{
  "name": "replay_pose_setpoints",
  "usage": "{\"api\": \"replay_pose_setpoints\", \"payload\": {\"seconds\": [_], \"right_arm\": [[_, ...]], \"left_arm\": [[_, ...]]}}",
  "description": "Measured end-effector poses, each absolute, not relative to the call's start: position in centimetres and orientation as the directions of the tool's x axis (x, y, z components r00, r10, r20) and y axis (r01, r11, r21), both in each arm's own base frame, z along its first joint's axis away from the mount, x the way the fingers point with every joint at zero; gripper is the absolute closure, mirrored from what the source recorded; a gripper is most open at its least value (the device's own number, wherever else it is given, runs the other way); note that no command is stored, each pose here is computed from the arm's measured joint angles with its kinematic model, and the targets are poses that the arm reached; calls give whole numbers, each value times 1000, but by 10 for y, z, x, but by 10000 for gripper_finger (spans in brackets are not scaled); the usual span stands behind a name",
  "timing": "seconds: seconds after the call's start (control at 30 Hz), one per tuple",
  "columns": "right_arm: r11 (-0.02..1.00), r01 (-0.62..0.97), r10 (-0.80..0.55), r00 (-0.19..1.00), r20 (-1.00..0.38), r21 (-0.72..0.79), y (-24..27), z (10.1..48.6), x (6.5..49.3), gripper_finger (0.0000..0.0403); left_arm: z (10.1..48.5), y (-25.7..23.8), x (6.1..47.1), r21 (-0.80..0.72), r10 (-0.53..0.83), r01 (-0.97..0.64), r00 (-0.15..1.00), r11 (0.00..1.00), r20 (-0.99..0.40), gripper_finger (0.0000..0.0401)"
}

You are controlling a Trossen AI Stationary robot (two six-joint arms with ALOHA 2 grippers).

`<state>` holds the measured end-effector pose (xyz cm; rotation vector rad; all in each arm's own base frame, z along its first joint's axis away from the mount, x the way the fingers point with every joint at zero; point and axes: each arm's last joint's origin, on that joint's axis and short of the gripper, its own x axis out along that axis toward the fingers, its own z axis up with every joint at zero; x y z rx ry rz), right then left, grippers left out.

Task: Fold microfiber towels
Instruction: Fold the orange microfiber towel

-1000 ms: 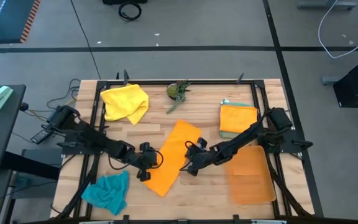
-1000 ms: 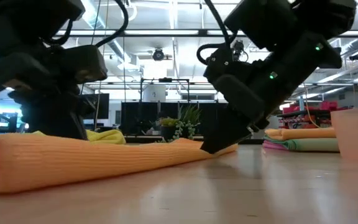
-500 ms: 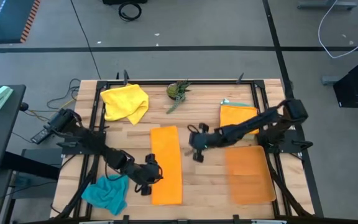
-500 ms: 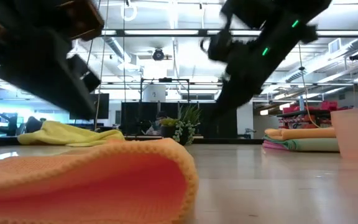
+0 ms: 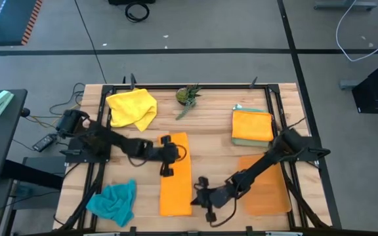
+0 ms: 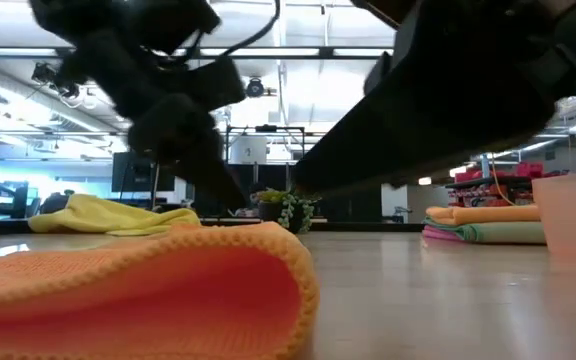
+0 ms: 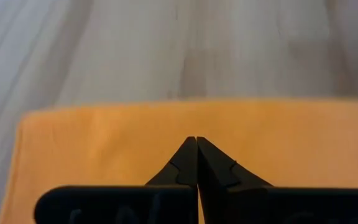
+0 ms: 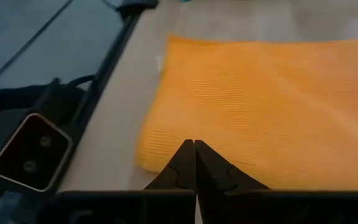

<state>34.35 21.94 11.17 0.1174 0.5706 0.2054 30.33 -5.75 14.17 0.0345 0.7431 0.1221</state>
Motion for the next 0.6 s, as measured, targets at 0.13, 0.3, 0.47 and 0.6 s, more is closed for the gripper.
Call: {"api": "replay_pose_setpoints", "payload": {"seconds": [0.13, 0.3, 0.47, 0.6], "right_arm": [[961, -216, 275, 806, -524, 172, 234, 110, 354, 400], [958, -223, 286, 790, -542, 180, 235, 105, 355, 400], [957, -200, 284, 780, -557, 208, 233, 101, 355, 400], [956, -190, 285, 773, -566, 221, 233, 100, 354, 400]], "left_arm": [[143, -31, 311, 41, 108, -107, 747, 993, -656, 395], [134, -3, 319, 20, 101, -116, 750, 993, -654, 396], [110, 21, 332, -45, 69, -134, 736, 990, -674, 397], [98, 34, 345, -55, 86, -171, 719, 984, -690, 395]]}}
